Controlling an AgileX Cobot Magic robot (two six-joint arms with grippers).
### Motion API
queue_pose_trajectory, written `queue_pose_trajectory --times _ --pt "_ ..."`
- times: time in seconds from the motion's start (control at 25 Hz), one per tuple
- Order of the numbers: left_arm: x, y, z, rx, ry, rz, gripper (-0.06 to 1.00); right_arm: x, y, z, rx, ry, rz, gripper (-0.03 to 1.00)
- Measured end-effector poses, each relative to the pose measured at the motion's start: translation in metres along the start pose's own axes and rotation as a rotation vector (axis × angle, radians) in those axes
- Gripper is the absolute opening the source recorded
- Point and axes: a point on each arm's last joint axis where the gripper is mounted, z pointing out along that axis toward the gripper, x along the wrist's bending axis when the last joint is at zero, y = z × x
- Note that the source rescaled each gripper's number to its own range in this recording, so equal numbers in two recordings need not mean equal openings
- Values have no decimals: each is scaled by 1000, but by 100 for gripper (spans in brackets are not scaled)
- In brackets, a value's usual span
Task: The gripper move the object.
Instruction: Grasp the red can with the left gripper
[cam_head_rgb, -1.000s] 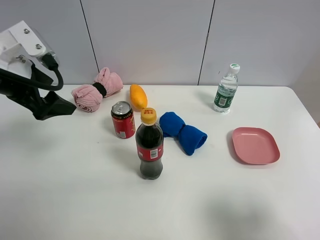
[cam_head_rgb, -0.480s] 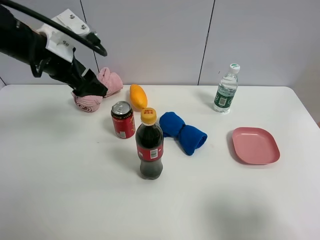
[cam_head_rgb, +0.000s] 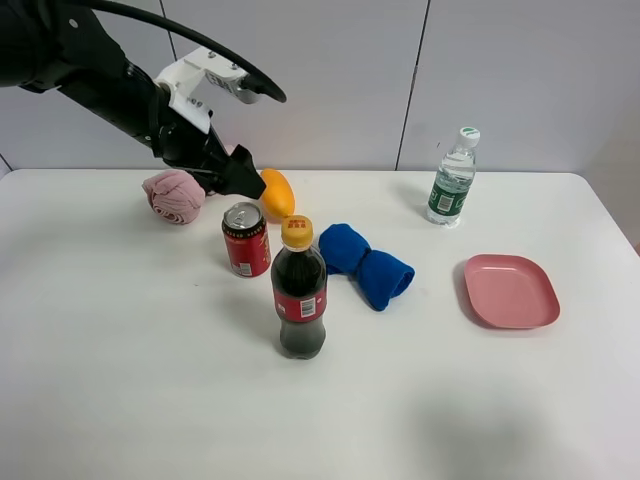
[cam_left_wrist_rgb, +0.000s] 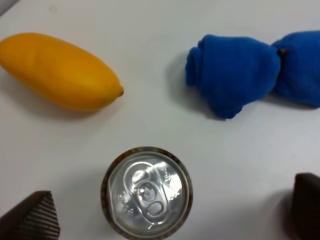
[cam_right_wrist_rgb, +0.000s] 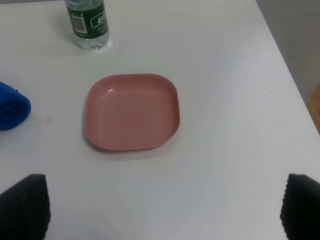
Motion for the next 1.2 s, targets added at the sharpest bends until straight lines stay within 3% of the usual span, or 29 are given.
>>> queue_pose_trajectory --times 0.32,1.2 --pt "7 -10 27 74 -4 8 82 0 0 0 0 0 0 100" --pt "9 -23 66 144 5 39 82 0 0 0 0 0 0 100"
